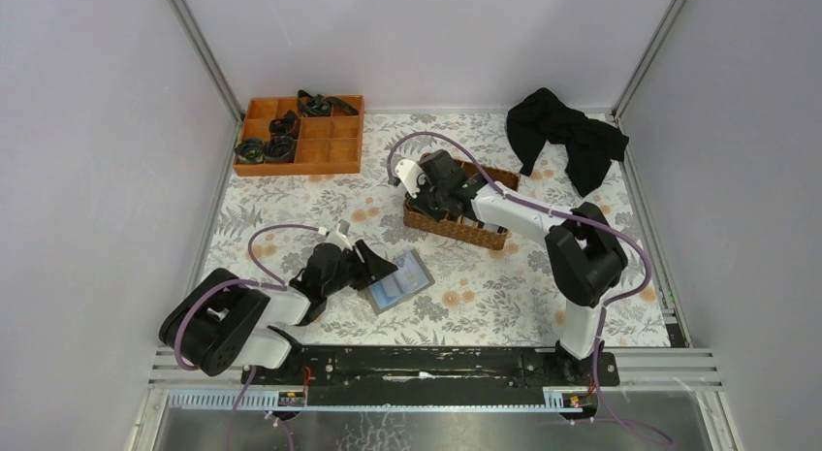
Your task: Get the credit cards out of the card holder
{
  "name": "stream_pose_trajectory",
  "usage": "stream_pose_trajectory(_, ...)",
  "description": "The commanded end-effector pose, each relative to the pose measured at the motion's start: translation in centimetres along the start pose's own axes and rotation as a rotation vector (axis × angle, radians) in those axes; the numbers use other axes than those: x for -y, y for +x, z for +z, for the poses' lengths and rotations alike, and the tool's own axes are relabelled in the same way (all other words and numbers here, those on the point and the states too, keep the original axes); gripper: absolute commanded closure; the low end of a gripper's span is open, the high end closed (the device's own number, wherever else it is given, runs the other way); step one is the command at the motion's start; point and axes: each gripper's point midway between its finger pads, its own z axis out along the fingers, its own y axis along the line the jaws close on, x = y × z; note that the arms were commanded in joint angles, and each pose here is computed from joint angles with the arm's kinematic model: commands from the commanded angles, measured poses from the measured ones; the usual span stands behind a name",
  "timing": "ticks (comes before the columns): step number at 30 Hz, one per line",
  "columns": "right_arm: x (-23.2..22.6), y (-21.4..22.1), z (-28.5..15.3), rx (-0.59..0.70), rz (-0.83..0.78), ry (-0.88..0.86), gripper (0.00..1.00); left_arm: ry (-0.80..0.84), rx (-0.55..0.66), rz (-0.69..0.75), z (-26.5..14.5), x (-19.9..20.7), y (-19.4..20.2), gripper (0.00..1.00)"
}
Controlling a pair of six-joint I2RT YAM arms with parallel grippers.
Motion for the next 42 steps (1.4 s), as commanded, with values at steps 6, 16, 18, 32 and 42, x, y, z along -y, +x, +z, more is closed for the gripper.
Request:
stream_pose_trajectory(6,0.1,-2.3,0.7,0.021,-0.035,-0.011,1.00,-0.208,-0.121,-0.031,-1.7,-6.2,3.8,0.44)
stream_pose_trajectory(16,0.5,-2.9,-0.4,0.049,-0.041,0.013,0.66,-0.207,-0.118,-0.036,-1.7,-6.3,3.6,0.44)
stream_pose_trajectory(18,0.7,-3.1,-0.9,0.059,-0.037,0.021,0.66,-0.205,-0.119,-0.036,-1.7,-6.3,3.6,0.44)
stream_pose_trajectory(32,1.3,-9.1,-11.6,0.489,0.148,0.145,0.38,-0.196,-0.036,0.019,-2.3,-4.6,1.3,0.43)
stream_pose_trajectory(42,-10.5,-3.8,-6.8,0.367,0.219,-0.130,0.42,-0.159,0.094,-0.011,-6.1,-2.4,-0.4,0.60)
